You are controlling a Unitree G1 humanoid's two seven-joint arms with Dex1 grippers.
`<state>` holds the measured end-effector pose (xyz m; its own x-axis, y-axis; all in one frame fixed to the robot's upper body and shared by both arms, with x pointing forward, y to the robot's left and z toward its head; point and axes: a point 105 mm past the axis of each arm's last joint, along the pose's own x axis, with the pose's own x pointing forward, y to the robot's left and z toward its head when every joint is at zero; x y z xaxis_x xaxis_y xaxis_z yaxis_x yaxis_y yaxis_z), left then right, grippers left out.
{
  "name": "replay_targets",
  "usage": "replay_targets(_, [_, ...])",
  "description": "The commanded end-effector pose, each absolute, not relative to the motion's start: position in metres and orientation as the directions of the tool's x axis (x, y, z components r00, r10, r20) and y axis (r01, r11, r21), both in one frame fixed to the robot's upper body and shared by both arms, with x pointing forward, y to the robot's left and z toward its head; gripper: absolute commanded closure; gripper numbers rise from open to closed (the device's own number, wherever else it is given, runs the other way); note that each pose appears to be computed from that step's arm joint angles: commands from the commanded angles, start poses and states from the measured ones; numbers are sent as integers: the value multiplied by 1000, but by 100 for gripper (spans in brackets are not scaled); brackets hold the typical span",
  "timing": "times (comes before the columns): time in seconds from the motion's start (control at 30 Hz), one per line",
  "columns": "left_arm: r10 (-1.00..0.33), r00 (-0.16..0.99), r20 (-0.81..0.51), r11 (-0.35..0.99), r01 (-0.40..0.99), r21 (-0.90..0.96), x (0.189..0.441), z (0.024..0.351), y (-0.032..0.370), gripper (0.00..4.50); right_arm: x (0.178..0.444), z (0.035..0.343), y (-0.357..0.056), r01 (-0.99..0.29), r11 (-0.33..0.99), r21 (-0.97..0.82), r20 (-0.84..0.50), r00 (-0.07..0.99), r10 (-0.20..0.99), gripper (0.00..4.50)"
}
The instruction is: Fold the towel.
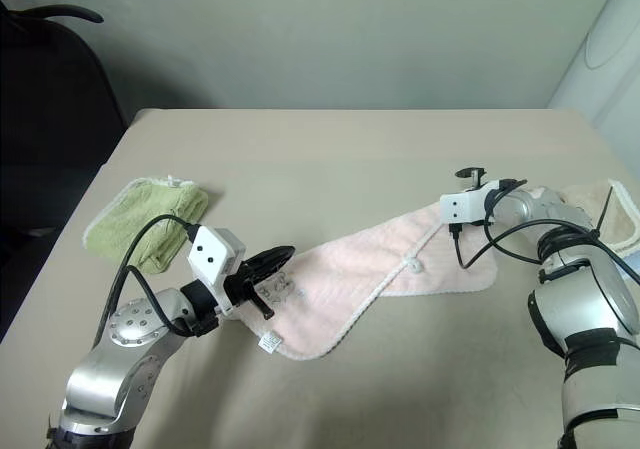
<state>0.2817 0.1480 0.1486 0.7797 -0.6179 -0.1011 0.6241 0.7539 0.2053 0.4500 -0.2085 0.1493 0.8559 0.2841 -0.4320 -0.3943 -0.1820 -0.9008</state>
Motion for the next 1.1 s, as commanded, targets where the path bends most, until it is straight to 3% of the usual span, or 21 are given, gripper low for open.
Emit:
replay_targets(0.03, [-630,773,-70,743,627,233,272,161,149,450,454,162,-209,-357,-167,-919,-392,876,280,102])
replay_targets(0.33, [-685,718,-123,678,690,255,268,157,152,450,448,156,-220,-380,-122,-917,-399,871,288,427])
replay_targets(0.37, [-694,707,-139,662,702,263,268,156,153,450,447,155,-219,-377,-113,-919,-393,871,295,447])
replay_targets(0.5, [-745,625,-230,560,775,293,263,151,157,450,446,154,-219,-365,-58,-929,-364,876,317,447])
replay_targets(0.53, [-759,597,-260,527,798,294,260,149,158,432,445,155,-219,-361,-41,-932,-354,878,321,450])
replay_targets(0.67, [-816,448,-365,368,890,270,244,146,161,323,445,158,-221,-340,7,-941,-319,890,325,450])
replay_targets(0.8, [-834,271,-480,167,954,249,221,142,156,167,443,157,-223,-328,41,-944,-297,895,333,450])
replay_targets(0.97, [-826,155,-542,25,971,238,204,137,146,3,441,158,-221,-316,72,-946,-271,893,360,450])
replay_targets(1.1, [-817,105,-567,-26,976,217,199,126,135,3,438,160,-222,-310,96,-946,-254,891,377,450])
